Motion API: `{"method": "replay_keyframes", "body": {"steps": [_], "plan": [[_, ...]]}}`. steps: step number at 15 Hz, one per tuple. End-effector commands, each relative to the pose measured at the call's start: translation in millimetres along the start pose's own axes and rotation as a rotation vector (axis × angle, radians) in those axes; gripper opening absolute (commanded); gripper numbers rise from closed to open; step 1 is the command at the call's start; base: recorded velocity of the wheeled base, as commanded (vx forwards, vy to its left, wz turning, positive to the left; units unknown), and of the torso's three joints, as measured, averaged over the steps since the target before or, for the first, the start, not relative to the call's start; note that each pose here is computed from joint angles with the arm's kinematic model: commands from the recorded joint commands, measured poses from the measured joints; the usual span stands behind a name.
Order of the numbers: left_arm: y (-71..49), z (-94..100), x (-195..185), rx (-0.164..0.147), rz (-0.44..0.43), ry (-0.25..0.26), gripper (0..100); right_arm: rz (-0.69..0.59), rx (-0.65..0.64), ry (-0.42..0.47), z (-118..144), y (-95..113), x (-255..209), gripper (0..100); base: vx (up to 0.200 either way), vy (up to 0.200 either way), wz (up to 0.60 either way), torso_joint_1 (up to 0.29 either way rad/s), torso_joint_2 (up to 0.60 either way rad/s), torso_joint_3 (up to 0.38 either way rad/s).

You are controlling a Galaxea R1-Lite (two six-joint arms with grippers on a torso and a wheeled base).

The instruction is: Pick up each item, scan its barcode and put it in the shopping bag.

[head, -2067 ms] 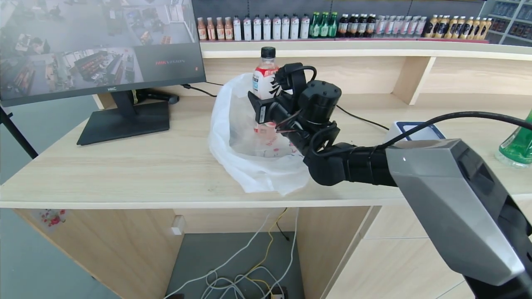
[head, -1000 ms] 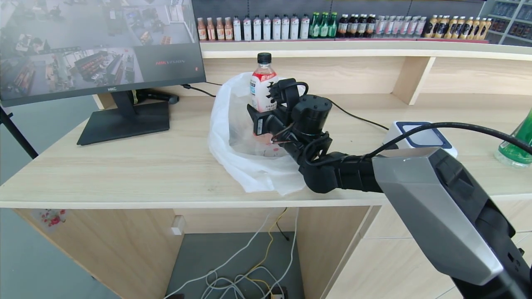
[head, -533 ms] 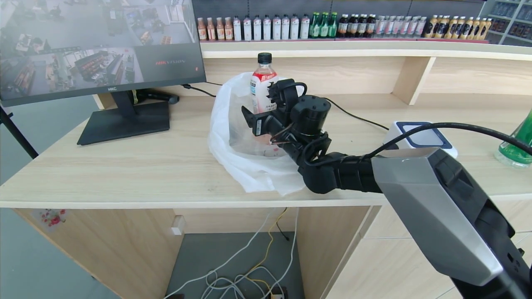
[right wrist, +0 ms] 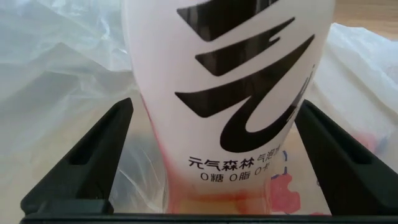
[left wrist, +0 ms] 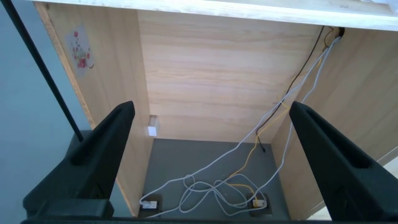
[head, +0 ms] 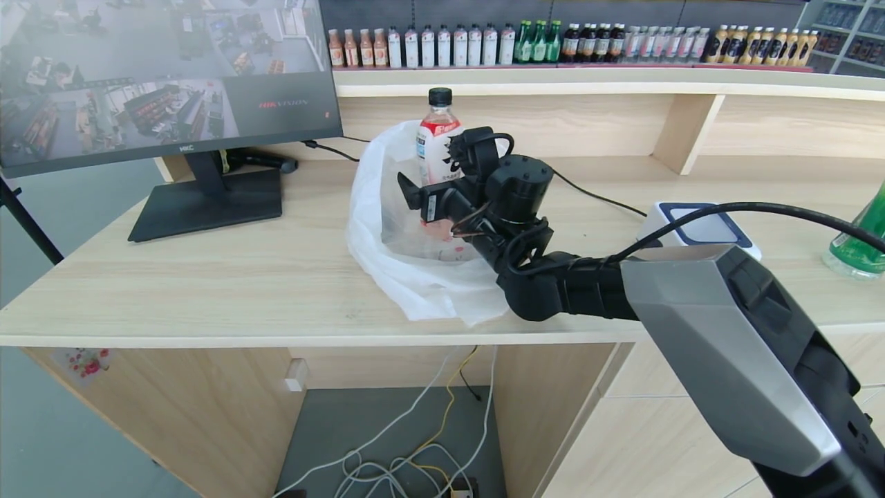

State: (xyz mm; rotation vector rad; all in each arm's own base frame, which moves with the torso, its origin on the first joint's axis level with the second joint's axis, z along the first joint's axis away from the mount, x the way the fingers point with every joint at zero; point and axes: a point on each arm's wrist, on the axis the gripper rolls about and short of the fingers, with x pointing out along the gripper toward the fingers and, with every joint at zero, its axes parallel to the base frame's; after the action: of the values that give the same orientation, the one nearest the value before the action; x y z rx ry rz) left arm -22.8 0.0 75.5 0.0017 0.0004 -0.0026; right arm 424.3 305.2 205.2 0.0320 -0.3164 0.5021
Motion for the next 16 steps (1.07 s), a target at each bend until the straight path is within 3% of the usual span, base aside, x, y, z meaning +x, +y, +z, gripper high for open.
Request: {"method": "replay_keyframes", "body": {"steps": [1,9,16], "plan": [[0.0,0.0,0.0,0.000,-0.001,0.000,100,-0.005,0.002,-0.022,5.9,0.5,-0.4,100,0.000,0.000,0.00,0.000,0.00,0.000],[0.0,0.0,0.0,0.001,-0.001,0.000,100,-0.014,-0.011,-0.176,56.7,0.0,-6.7,100,0.000,0.000,0.00,0.000,0.00,0.000],[0.0,0.0,0.0,0.003,-0.001,0.000,100,-0.015,0.002,-0.253,97.8,-0.9,-15.4,100,0.000,0.000,0.00,0.000,0.00,0.000]]}}
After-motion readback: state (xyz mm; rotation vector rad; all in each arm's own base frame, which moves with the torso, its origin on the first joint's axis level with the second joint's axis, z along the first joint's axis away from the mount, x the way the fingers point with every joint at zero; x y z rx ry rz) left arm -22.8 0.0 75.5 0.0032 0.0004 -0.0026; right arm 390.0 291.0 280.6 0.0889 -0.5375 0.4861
